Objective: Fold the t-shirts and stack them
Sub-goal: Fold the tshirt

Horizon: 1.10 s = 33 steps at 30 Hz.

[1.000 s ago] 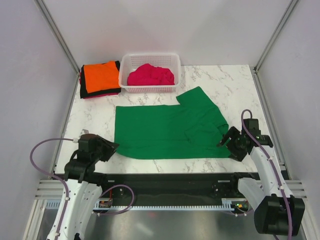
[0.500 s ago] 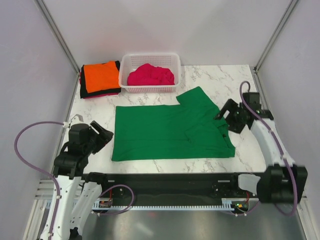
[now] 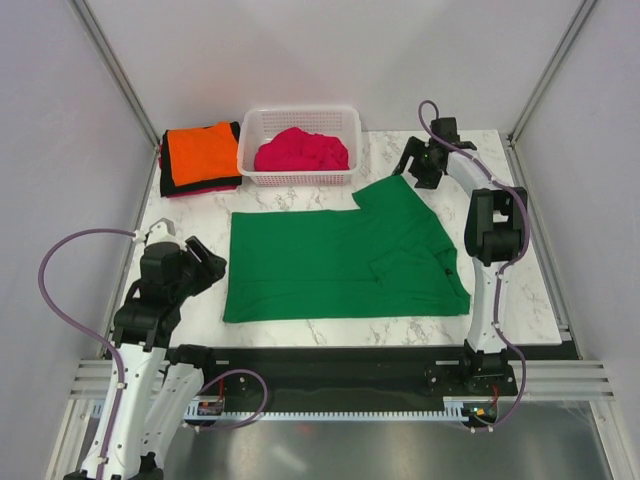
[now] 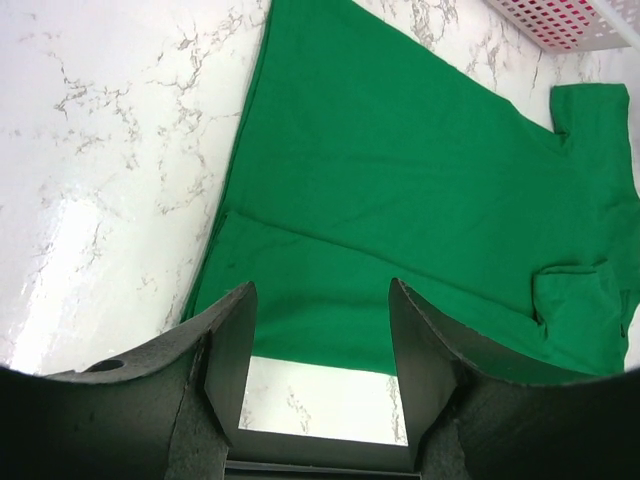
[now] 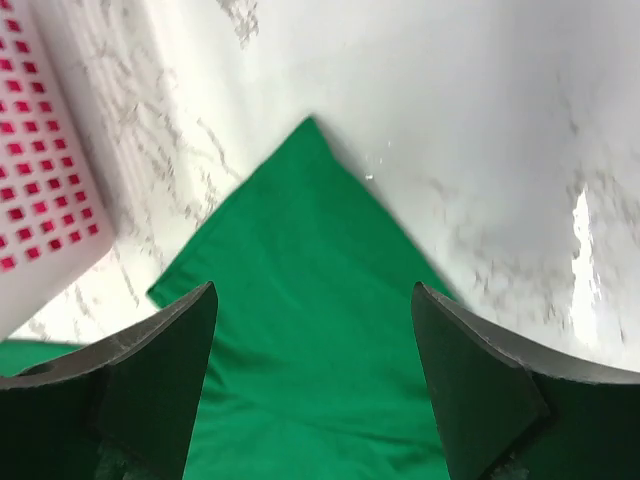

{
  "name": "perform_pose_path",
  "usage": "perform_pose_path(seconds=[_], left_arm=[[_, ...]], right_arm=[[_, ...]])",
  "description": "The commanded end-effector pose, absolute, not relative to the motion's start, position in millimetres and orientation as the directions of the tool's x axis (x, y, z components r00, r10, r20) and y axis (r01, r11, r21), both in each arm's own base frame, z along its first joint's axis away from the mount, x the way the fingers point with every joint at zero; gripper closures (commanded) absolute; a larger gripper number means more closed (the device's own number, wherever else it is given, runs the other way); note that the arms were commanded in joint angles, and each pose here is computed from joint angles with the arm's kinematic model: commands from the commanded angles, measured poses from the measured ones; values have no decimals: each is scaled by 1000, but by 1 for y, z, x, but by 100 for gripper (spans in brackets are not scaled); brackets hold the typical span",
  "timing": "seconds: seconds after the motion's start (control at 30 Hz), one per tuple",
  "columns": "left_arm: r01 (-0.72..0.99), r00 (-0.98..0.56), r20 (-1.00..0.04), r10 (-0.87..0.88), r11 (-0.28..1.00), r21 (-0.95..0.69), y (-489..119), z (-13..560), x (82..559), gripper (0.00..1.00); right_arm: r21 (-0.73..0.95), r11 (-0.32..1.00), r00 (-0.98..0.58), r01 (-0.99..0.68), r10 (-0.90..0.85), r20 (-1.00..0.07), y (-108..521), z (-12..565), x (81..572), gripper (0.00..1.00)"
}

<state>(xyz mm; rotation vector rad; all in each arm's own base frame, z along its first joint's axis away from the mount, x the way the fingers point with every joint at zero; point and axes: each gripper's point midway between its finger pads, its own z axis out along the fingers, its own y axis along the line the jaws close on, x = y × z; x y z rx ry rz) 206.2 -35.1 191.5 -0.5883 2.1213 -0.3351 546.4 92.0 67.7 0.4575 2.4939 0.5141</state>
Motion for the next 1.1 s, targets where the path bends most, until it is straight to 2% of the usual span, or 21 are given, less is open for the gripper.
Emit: perform_pose_path(seconds=[0.0,0.07,0.23,0.4,0.57,0.7,0.77,0.8,0.9,0.93,1.0,1.07], left_arm=[[-248,-469,-739,-484,875,-416,-32,198,213,38],[-249,-470,-738,-484,875,-416,-32,196,213,38],[-251,-475,-735,-484,875,-413,-32,196,214,39],[-256,-475,-735,-484,875,-411,-31,195,214,40],[-257,-471,-737,-485,875,-411,-30,196,214,41],[-261,-474,-734,-485,874,-409,-30,194,215,42],[-266,-476,-733,-486,874,-407,-30,193,215,42],[-268,-478,-732,-485,874,-405,-30,193,215,42],[-288,-486,-729,-482,876,-388,-27,188,219,40],[-294,-495,-727,-475,880,-374,-26,184,221,37],[-303,-510,-730,-455,889,-343,-24,178,233,36],[-297,-515,-734,-442,896,-331,-24,173,245,35]], right_arm=[[426,887,-753,179,402,-521,91,69,583,15],[394,897,-760,200,396,-516,86,47,590,16],[367,914,-766,173,360,-533,90,31,605,23],[290,942,-808,167,300,-507,97,9,587,27],[315,935,-818,161,305,-488,102,9,572,36],[320,935,-818,155,303,-489,104,13,569,50],[318,936,-820,154,300,-487,104,11,569,61],[315,937,-822,152,297,-486,103,10,568,69],[317,937,-824,148,294,-484,104,11,567,83],[319,936,-822,146,294,-487,104,13,568,93],[330,933,-820,145,300,-487,107,18,568,100],[362,921,-812,144,319,-489,112,30,569,100]])
